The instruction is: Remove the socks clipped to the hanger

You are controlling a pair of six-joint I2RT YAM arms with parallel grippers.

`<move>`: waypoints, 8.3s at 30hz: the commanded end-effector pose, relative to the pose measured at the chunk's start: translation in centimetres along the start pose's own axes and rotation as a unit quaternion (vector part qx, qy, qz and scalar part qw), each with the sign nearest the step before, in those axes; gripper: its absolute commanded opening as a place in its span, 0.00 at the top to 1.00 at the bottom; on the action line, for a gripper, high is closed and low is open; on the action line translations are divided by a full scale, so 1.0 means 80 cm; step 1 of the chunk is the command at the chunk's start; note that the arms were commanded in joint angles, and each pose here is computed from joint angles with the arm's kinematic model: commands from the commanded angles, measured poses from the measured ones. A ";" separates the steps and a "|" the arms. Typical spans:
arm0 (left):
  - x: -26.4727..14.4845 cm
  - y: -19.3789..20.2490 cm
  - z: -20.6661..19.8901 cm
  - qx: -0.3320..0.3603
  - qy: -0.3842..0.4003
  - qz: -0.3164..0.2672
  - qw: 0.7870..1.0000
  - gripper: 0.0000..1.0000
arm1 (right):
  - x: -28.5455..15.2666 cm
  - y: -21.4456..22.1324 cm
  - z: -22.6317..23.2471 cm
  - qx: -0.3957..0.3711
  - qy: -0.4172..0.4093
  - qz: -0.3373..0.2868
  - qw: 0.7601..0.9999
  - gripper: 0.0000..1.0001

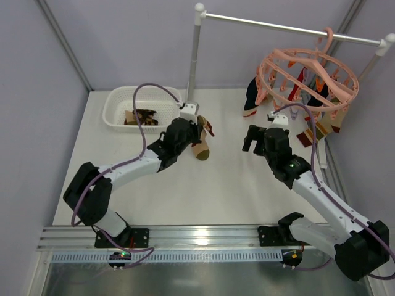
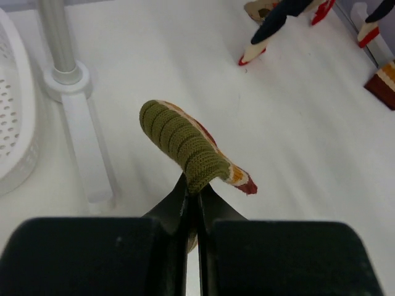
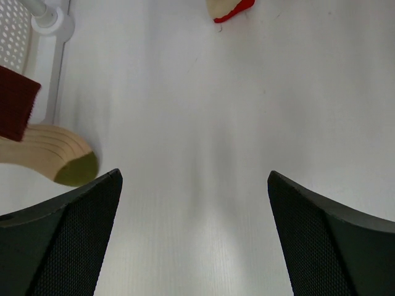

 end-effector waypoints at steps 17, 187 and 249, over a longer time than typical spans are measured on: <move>-0.028 -0.193 0.101 -0.050 -0.092 -0.104 0.989 1.00 | 0.060 0.061 0.014 0.039 -0.087 0.032 0.995 0.01; -0.053 -0.014 -0.241 0.139 0.191 -0.054 0.970 1.00 | -0.105 -0.183 0.016 0.068 -0.077 -0.120 0.987 0.02; -0.100 0.007 -0.269 0.181 0.201 -0.054 0.961 1.00 | -0.049 -0.183 -0.007 0.016 0.155 -0.080 0.985 0.47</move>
Point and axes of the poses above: each gripper's point midway between its finger pads, its own x axis out along the fingers, its own z axis along the line the jaws close on, y = z × x, the point moved 10 cm from there along -x, back along the fingers, and after that the axes turned 11 degrees about -x, right-handed, at the moved point
